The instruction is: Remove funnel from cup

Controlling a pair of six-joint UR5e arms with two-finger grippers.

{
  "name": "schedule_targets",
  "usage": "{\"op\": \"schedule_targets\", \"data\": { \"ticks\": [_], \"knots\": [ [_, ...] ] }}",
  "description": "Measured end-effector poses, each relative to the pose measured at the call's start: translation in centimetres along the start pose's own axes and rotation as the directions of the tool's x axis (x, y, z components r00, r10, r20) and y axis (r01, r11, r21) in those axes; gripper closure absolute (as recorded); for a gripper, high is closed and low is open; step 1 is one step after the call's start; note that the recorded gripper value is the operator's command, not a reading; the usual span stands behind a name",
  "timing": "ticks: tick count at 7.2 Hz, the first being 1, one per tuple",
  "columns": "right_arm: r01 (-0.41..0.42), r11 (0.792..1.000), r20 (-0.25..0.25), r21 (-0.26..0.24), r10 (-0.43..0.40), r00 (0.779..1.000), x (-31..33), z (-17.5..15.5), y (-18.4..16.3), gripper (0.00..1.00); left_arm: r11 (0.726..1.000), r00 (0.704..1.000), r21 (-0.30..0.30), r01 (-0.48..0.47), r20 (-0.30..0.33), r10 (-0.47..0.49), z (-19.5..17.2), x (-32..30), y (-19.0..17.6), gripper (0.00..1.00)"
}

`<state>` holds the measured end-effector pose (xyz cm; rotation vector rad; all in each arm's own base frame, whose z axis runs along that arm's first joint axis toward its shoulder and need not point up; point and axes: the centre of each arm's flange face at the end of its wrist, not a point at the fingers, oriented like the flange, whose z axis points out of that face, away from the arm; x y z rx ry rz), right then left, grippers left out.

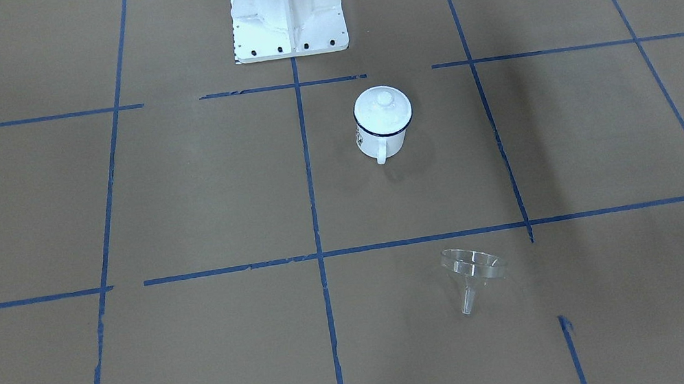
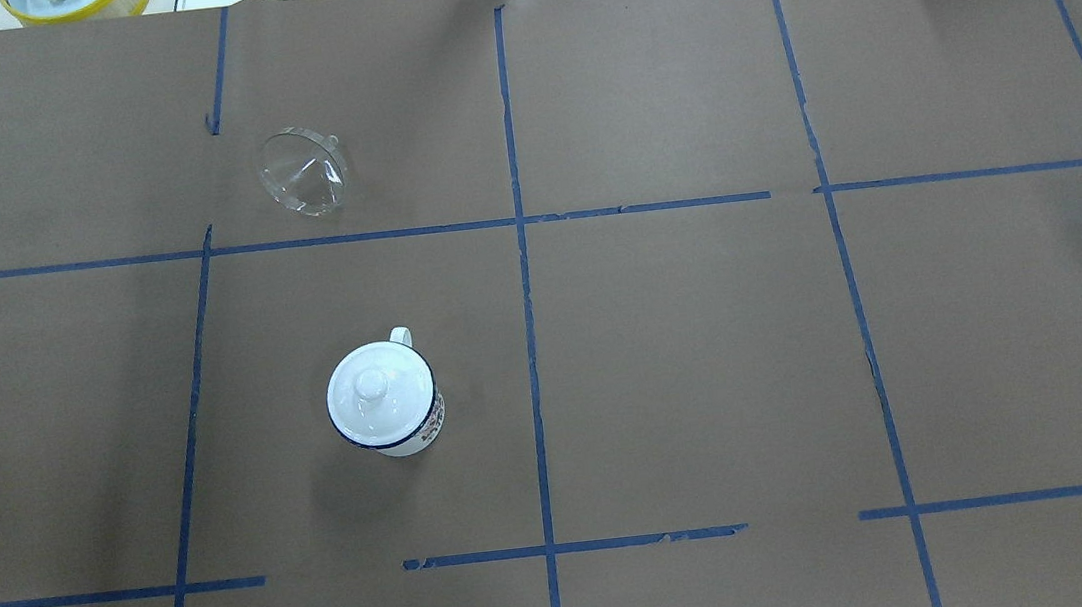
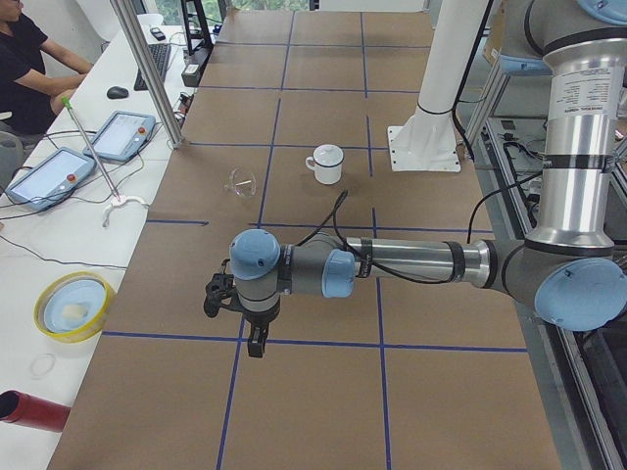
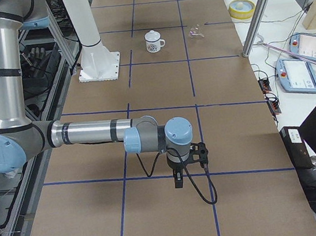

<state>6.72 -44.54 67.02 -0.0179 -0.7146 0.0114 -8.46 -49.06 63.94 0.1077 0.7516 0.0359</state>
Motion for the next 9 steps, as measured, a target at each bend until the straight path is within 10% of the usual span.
{"op": "schedule_targets", "data": {
  "ticks": [9],
  "knots": [
    [0.000,1.000,0.000,0.000,0.000,1.000,-0.01,-0.01,0.00,0.00,1.000,1.000,0.004,-0.006,-0.001,0.006,-0.21,0.25,-0.12,0.00]
  ]
}}
